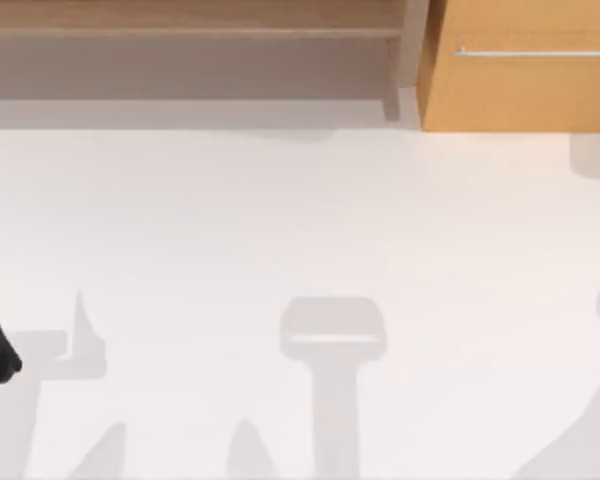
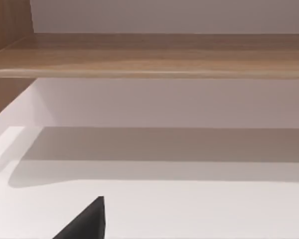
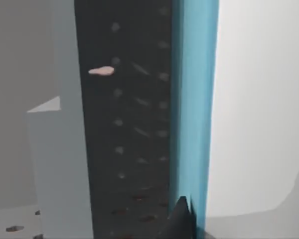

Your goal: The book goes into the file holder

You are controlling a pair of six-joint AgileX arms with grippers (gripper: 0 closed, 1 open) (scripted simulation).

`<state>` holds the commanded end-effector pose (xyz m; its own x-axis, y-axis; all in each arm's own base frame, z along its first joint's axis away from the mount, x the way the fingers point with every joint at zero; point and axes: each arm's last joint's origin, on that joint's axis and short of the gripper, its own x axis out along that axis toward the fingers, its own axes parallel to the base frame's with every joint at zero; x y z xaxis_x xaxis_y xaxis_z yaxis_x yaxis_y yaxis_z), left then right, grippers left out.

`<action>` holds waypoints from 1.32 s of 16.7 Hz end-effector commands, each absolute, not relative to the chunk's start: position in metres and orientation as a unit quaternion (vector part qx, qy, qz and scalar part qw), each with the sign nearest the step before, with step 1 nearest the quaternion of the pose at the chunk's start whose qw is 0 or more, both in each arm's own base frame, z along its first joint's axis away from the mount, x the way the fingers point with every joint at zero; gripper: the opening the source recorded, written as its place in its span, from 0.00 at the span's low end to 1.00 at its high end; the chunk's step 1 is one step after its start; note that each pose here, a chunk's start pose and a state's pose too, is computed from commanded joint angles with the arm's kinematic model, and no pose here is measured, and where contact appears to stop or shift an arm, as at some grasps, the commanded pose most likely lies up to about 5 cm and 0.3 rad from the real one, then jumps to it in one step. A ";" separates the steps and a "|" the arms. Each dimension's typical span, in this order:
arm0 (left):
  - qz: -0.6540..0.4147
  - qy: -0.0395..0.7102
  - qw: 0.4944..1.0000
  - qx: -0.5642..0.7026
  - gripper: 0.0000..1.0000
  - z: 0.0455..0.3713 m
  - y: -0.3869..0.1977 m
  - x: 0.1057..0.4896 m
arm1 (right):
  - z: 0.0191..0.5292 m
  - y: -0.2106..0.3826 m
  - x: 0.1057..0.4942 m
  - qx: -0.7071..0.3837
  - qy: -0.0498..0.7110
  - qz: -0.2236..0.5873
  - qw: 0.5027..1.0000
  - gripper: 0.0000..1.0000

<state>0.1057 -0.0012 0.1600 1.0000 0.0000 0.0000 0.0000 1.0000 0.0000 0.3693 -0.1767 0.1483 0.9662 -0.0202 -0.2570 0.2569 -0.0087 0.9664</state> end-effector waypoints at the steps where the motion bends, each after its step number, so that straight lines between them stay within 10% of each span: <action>1: 0.000 0.000 1.000 0.000 1.00 0.160 -0.001 0.106 | 0.148 -0.177 0.370 0.703 0.084 -0.100 0.699 0.00; 4: 0.000 0.000 1.000 0.000 1.00 0.160 -0.001 0.106 | 0.148 -0.177 0.370 0.703 0.084 -0.100 0.699 0.00; 17: 0.000 0.000 1.000 0.000 1.00 0.160 -0.001 0.106 | 0.148 -0.177 0.370 0.703 0.084 -0.100 0.699 0.98; 22: 0.000 0.000 1.000 0.000 1.00 0.160 -0.001 0.106 | 0.148 -0.177 0.370 0.703 0.084 -0.100 0.699 1.00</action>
<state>0.1057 -0.0012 0.1600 1.0000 0.0000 0.0000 0.0000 1.0000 0.0000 0.3700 -0.1772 0.1478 0.9658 -0.0222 -0.2582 0.2581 -0.0096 0.9661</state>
